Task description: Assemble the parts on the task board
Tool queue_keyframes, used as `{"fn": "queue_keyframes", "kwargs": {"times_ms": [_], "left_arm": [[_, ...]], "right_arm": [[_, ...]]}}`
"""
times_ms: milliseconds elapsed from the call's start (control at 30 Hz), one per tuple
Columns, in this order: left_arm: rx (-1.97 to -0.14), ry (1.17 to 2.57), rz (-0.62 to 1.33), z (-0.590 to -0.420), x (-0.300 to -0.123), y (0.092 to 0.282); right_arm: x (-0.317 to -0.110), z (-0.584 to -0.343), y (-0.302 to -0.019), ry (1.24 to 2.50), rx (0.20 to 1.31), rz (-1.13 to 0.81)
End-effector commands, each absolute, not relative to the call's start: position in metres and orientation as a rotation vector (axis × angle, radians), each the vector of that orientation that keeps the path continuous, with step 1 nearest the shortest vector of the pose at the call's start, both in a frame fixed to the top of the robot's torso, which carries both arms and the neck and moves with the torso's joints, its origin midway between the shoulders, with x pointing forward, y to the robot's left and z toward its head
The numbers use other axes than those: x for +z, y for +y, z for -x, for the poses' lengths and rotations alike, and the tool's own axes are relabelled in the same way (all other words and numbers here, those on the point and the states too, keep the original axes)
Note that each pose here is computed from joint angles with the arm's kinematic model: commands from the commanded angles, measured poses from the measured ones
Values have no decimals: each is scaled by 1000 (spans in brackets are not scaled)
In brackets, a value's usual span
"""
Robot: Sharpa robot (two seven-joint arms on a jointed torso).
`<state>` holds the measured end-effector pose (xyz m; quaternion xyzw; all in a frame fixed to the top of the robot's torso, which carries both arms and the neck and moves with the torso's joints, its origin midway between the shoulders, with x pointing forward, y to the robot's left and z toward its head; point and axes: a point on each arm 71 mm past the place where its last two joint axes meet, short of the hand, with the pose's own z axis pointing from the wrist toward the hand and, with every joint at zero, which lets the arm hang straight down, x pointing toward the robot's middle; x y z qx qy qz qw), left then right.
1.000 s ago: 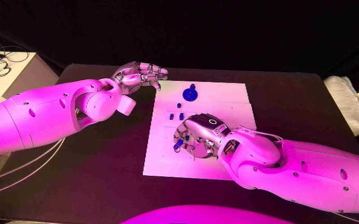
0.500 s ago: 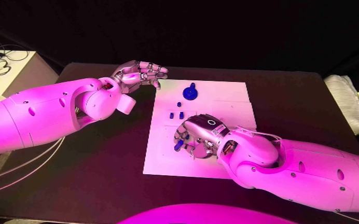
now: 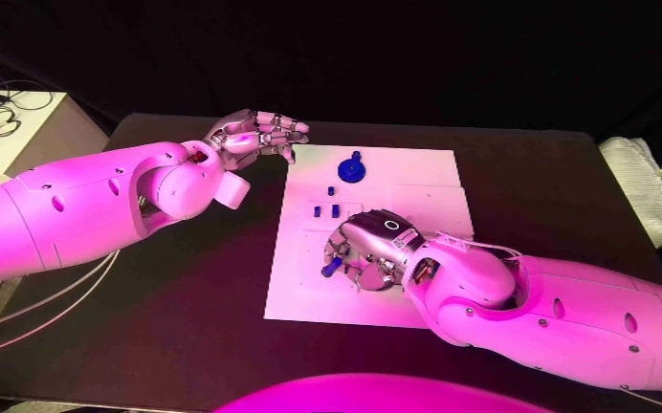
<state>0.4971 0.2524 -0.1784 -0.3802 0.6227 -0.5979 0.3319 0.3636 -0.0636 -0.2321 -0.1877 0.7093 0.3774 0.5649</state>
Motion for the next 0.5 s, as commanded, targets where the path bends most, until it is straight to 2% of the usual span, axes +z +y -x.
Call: {"fn": "queue_keyframes", "kwargs": {"times_ms": [33,500], "left_arm": [[-1580,1628,989,-496,-178,251],[-1581,1629,989,-496,-177,250]], "right_arm": [[-235,-363,-64,1687,860,477],[-238,-362,-54,1691,852,519]]}}
